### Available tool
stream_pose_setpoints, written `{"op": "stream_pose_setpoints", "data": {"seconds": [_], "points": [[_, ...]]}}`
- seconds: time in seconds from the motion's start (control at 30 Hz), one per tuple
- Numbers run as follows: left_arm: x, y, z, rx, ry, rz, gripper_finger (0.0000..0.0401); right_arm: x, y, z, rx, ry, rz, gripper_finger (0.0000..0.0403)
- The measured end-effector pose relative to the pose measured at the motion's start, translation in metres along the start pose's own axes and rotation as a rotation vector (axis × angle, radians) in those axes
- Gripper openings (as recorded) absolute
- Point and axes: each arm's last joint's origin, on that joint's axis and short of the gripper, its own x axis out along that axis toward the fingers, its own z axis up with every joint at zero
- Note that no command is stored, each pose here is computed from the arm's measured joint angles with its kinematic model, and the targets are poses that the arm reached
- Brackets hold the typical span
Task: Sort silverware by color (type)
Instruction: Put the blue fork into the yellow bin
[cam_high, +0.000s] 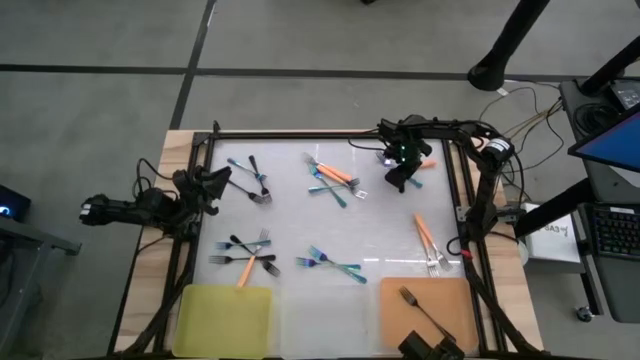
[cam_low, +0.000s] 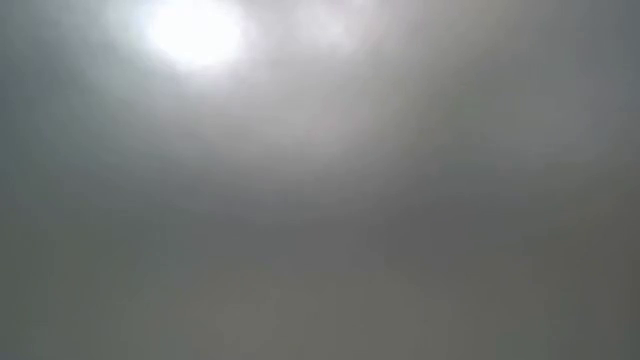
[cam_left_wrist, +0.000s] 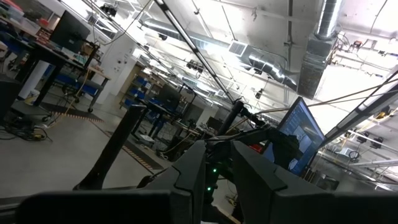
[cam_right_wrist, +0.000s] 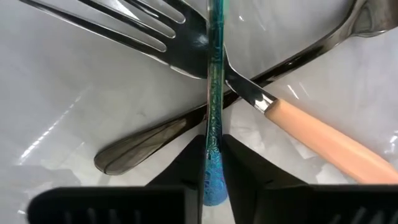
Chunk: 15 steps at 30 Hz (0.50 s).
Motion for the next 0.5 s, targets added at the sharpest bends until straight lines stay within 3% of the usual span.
{"op": "stream_pose_setpoints", "data": {"seconds": [0.37,0.5], "points": [[0.0,0.0,0.0,0.0,0.0,0.0,0.0062,-0.0008,0.0008,-0.0022,0.011,0.018,0.022,0.0016],[0.0,0.0,0.0001,0.0,-0.001,0.0,0.0062,-0.0013,0.001,-0.0031,0.026,0.02,0.027,0.0034]]}}
